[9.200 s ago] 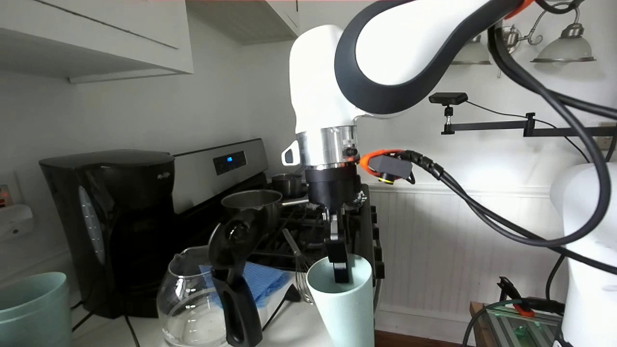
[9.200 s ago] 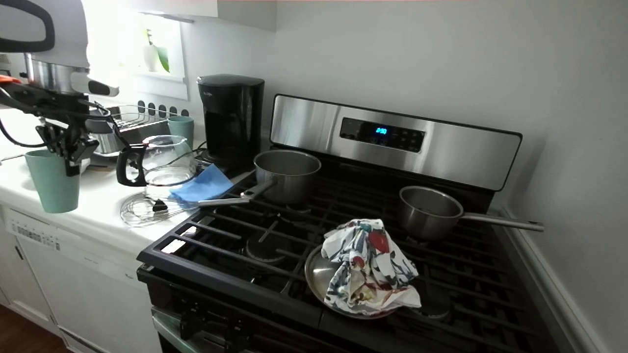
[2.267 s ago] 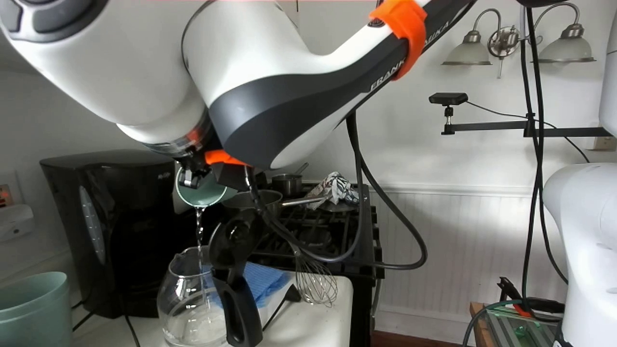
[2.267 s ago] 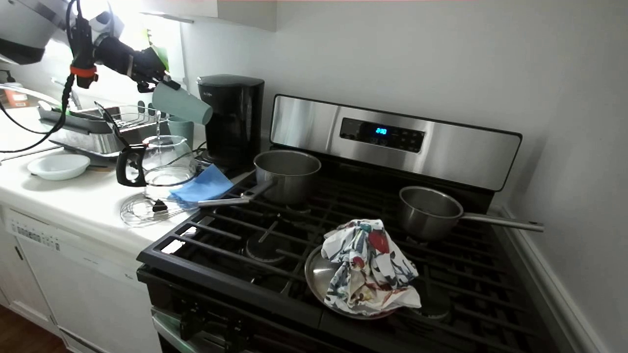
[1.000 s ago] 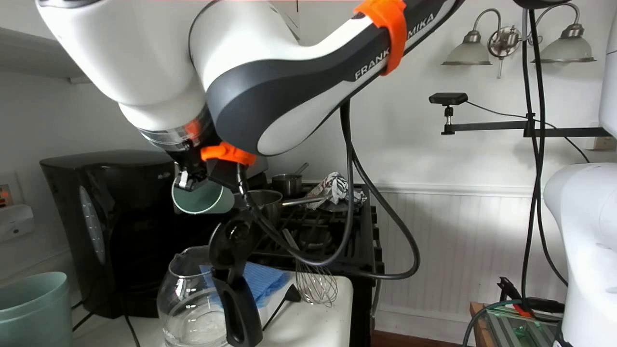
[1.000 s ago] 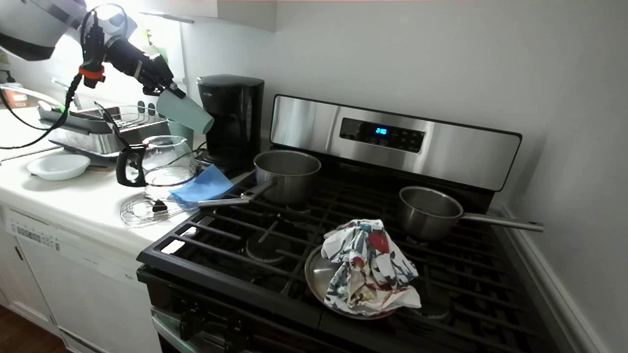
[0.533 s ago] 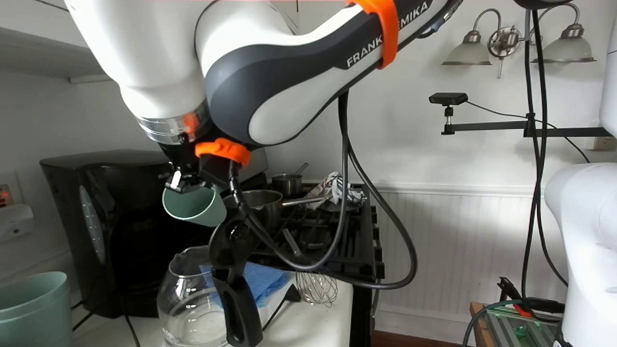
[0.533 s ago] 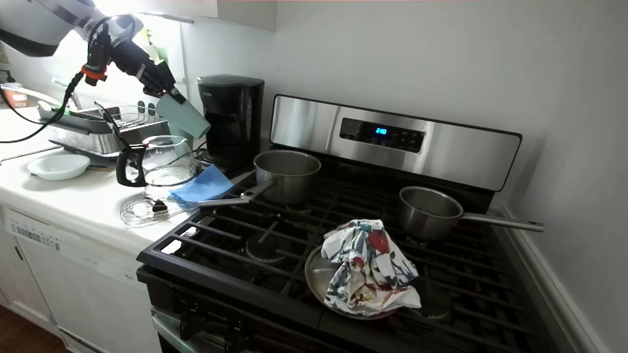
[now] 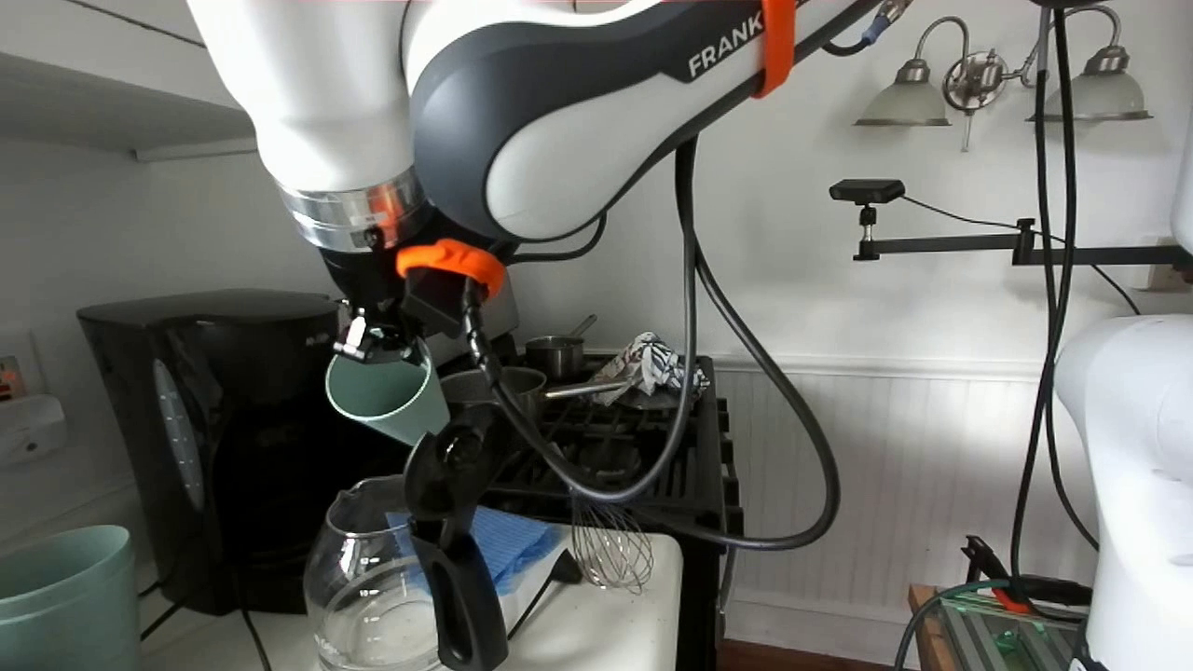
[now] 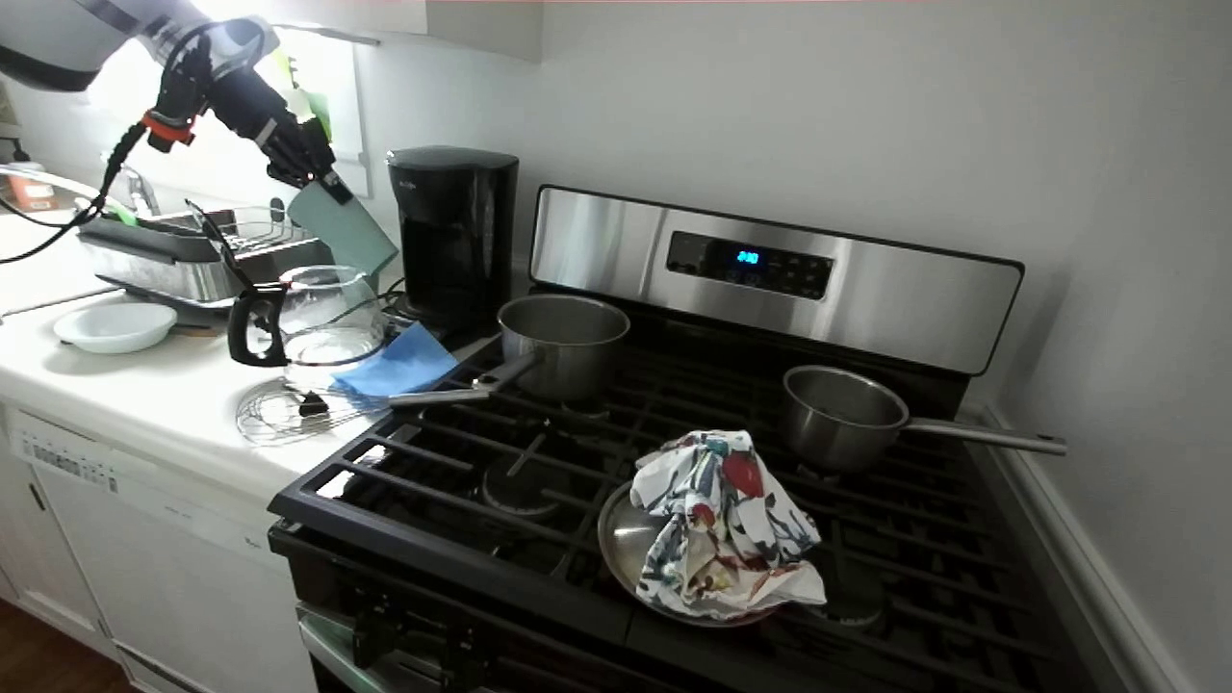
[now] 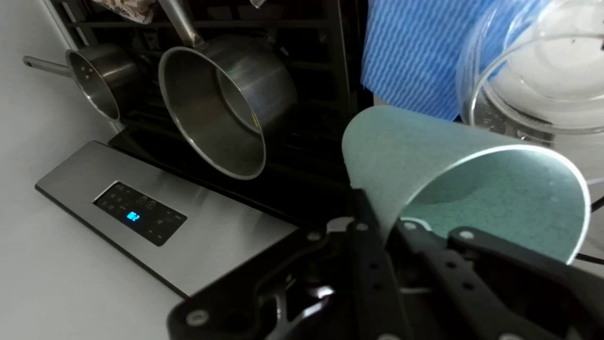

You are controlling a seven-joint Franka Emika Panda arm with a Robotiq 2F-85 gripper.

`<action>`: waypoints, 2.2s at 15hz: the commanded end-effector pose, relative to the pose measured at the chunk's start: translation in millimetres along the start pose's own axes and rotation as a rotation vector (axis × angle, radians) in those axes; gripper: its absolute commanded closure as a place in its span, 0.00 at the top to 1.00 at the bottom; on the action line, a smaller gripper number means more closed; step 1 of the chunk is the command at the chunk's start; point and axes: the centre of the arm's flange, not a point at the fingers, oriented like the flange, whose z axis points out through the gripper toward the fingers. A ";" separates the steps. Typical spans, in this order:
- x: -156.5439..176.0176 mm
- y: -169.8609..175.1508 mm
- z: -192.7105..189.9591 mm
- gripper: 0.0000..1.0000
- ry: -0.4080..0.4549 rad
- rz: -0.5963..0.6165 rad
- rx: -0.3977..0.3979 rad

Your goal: Pour the water in the cup into the kettle

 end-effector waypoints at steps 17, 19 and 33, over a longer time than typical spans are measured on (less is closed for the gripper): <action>-100.6 68.3 24.9 0.01 -0.039 0.075 0.222; -108.4 72.4 25.2 0.01 -0.060 0.077 0.250; -144.7 89.4 24.6 0.01 -0.177 -0.038 0.413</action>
